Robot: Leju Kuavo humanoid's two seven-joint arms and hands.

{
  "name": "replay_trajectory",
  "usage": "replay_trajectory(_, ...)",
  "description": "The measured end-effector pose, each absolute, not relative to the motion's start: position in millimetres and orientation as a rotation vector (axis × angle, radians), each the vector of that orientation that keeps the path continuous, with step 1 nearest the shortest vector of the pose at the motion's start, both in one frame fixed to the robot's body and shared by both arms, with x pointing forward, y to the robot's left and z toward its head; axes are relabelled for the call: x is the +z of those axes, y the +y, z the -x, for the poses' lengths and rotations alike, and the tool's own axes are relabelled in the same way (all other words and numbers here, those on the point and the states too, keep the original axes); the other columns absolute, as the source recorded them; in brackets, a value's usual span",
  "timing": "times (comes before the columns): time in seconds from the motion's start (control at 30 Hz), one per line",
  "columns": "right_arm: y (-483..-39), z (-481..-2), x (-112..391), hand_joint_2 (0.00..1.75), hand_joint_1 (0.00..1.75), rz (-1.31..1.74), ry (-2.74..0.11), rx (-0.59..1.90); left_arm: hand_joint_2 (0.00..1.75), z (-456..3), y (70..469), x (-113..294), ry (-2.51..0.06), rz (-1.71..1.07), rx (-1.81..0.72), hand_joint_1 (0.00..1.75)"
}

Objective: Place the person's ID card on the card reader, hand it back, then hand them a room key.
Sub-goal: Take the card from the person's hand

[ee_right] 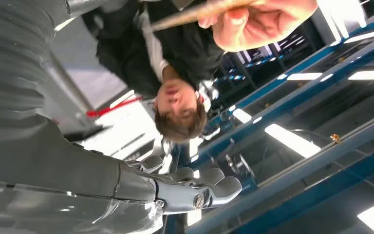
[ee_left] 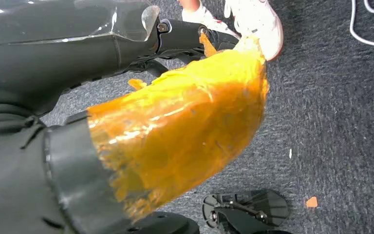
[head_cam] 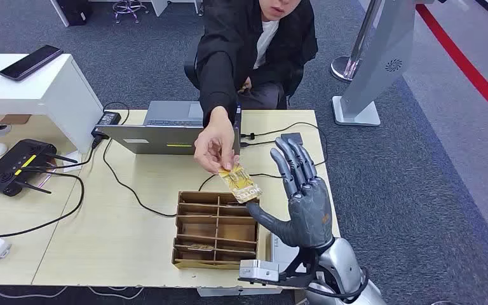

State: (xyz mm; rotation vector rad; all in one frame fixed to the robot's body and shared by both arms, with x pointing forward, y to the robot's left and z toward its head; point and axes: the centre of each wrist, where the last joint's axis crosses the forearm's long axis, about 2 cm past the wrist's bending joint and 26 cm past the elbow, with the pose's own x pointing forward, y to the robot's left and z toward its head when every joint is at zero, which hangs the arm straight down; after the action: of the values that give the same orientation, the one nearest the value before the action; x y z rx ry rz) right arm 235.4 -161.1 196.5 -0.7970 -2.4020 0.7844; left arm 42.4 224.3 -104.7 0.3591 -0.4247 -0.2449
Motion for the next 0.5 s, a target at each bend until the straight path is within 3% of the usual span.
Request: replay_trajectory(0.5,-163.1,-238.8,187.8,1.75,0.0,0.98,-2.339,0.86,0.0,-42.5,219.9,-104.0,-0.422,-0.355,-0.259,0.0)
